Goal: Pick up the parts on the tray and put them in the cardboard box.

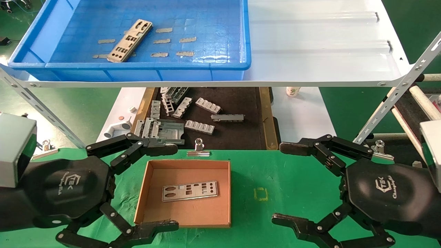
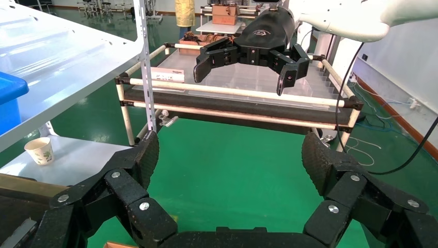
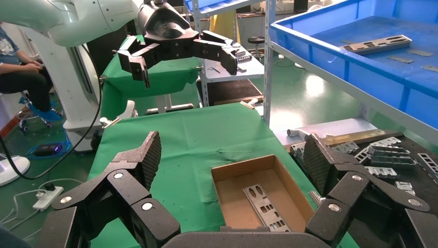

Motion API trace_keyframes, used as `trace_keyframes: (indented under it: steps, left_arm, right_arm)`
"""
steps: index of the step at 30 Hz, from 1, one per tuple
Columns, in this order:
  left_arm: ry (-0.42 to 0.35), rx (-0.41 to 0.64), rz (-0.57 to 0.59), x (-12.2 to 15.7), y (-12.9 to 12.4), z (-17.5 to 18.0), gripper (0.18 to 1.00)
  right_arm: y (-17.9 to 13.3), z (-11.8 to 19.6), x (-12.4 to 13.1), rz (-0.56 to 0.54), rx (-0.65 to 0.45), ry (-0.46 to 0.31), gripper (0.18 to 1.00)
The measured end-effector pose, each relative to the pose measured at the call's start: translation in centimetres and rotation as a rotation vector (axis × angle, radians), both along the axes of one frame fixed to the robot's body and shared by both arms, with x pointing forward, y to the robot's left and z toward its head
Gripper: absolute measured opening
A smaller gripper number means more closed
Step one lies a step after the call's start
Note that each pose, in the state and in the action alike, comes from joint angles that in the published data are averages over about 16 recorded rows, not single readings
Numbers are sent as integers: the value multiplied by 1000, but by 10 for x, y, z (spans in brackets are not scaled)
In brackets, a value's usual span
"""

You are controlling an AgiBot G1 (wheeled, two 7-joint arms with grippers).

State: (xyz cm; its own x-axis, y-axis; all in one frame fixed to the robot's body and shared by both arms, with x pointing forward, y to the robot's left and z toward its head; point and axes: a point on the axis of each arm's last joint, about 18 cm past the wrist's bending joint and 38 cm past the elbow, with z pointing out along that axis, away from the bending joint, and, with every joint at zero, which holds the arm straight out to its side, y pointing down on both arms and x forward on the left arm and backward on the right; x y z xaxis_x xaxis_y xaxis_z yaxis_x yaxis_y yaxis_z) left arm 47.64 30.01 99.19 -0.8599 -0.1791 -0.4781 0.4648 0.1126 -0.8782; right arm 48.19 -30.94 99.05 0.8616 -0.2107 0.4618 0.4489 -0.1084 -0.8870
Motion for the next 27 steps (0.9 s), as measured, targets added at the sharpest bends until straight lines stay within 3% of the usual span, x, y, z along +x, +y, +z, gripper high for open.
trace_keyframes:
  steps: [19,27]
  left_arm:
    - [-1,-7,6,2,0,2,1001]
    - [-28,-67,76,21,2,21,1001]
  right_arm:
    - [0,0,0,0,0,0,1001]
    - [0,0,0,0,0,0,986]
